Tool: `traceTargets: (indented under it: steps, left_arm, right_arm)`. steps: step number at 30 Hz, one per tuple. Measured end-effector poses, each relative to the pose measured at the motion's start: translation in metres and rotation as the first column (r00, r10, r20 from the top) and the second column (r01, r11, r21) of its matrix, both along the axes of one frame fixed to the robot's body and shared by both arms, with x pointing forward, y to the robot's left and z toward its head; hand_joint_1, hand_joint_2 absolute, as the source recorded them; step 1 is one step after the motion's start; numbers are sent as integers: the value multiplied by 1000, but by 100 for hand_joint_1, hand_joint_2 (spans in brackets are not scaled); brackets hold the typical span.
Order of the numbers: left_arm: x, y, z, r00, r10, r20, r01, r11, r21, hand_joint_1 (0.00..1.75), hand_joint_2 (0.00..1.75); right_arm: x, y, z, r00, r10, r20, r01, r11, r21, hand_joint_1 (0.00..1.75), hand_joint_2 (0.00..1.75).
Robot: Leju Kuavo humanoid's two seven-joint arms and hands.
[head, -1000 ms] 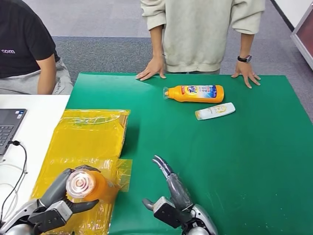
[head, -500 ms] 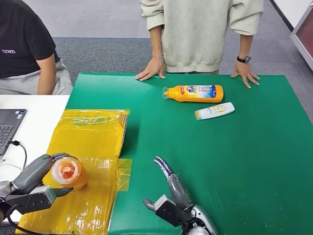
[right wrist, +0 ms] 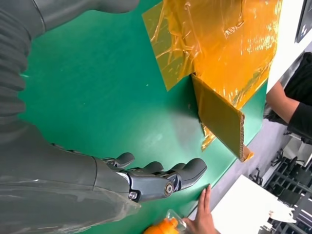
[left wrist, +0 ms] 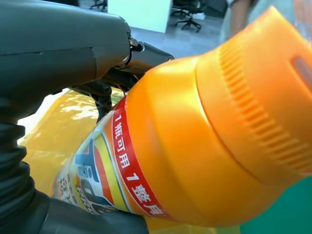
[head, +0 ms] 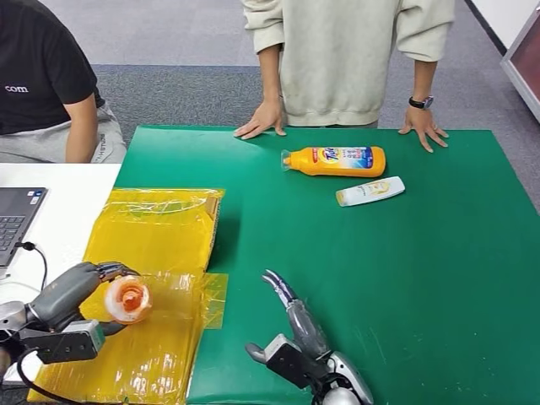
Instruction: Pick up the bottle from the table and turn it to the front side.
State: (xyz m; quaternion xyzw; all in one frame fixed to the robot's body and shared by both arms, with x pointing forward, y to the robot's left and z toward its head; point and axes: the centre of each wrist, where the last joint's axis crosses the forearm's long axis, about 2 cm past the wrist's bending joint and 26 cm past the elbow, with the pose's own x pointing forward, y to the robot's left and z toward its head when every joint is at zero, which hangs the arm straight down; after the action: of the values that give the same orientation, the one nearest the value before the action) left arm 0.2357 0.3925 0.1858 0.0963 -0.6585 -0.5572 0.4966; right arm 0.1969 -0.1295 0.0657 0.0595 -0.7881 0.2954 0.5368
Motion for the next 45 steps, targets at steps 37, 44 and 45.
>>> traceTargets:
  steps: [37, 44, 45]
  left_arm:
    - [22, -69, -57, 999, 48, 9, -46, 988, -149, 175, 175]
    - [22, -74, -62, 998, 57, 1, -57, 985, -163, 175, 175]
    - [22, -75, -63, 998, 59, 0, -58, 985, -165, 175, 175]
  right_arm:
    - [-2, 3, -4, 999, 21, -25, -21, 999, -23, 0, 175]
    - [-2, 2, -4, 1000, 17, -23, -17, 999, -31, 0, 175]
    - [-2, 2, -4, 1000, 16, -23, -17, 999, -31, 0, 175]
